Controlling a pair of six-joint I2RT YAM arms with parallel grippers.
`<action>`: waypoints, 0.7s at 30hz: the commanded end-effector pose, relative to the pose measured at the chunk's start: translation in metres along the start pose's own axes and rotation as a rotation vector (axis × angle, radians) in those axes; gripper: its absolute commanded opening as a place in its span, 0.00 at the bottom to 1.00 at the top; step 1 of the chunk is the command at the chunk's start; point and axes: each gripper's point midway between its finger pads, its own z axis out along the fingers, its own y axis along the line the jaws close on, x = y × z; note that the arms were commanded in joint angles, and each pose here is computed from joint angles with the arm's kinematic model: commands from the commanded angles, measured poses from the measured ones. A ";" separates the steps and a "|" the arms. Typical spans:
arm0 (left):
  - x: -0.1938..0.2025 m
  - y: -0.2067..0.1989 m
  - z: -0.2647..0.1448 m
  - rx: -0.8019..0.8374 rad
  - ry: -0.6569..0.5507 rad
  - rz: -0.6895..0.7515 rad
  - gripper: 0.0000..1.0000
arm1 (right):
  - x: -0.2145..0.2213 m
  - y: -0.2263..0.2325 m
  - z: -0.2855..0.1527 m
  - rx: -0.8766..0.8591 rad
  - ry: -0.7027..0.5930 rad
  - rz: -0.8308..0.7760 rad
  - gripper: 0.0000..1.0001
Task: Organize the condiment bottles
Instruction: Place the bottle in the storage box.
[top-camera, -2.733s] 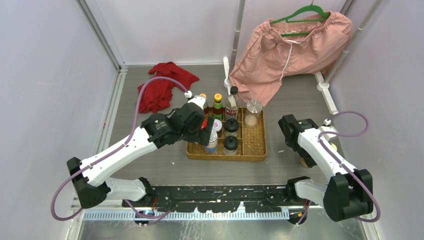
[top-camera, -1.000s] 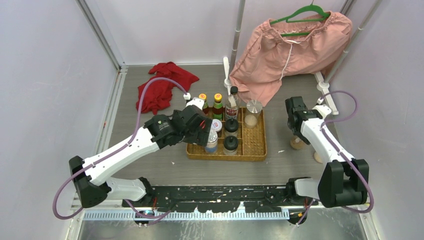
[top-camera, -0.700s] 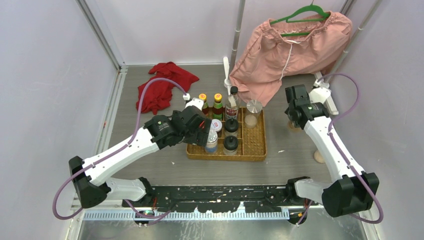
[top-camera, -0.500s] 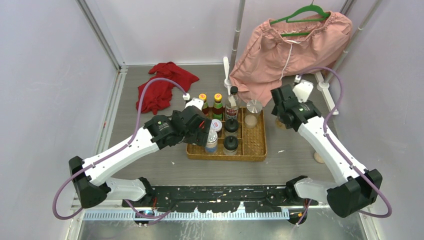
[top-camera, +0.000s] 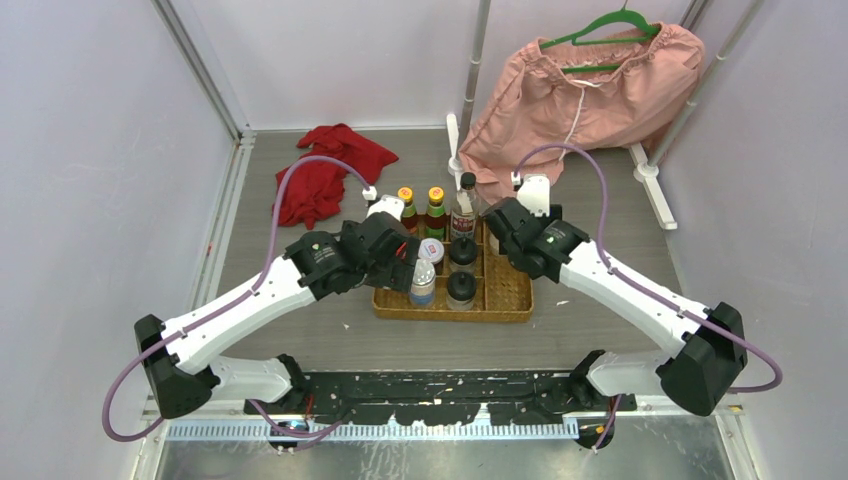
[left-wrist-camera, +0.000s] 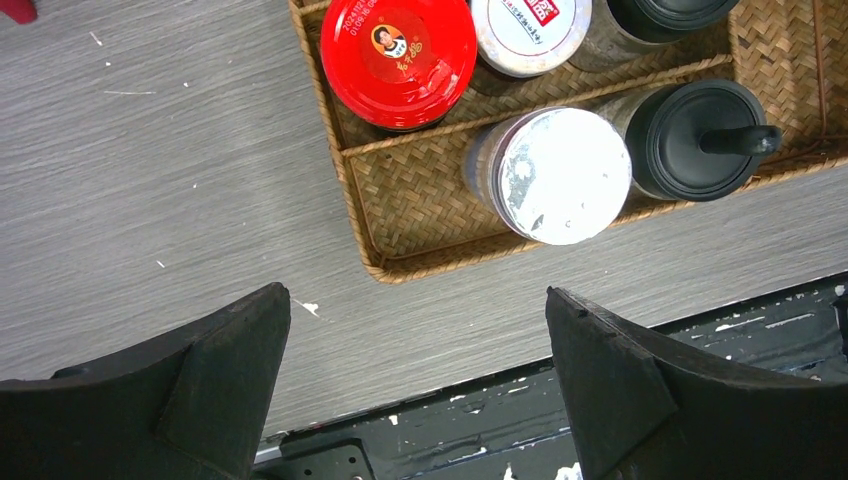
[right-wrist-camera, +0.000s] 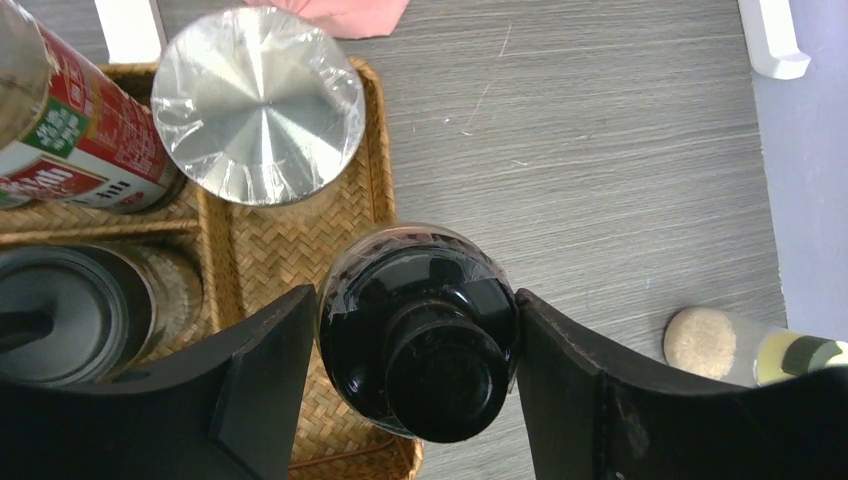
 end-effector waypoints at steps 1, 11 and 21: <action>-0.006 0.007 -0.006 -0.016 -0.033 -0.029 1.00 | -0.013 0.014 0.005 -0.004 -0.113 0.016 0.01; -0.003 0.009 -0.002 -0.032 -0.025 -0.017 1.00 | 0.002 0.047 0.017 -0.080 -0.165 0.091 0.01; -0.001 0.008 0.004 -0.036 -0.013 -0.009 1.00 | 0.019 0.075 0.029 -0.129 -0.145 0.083 0.01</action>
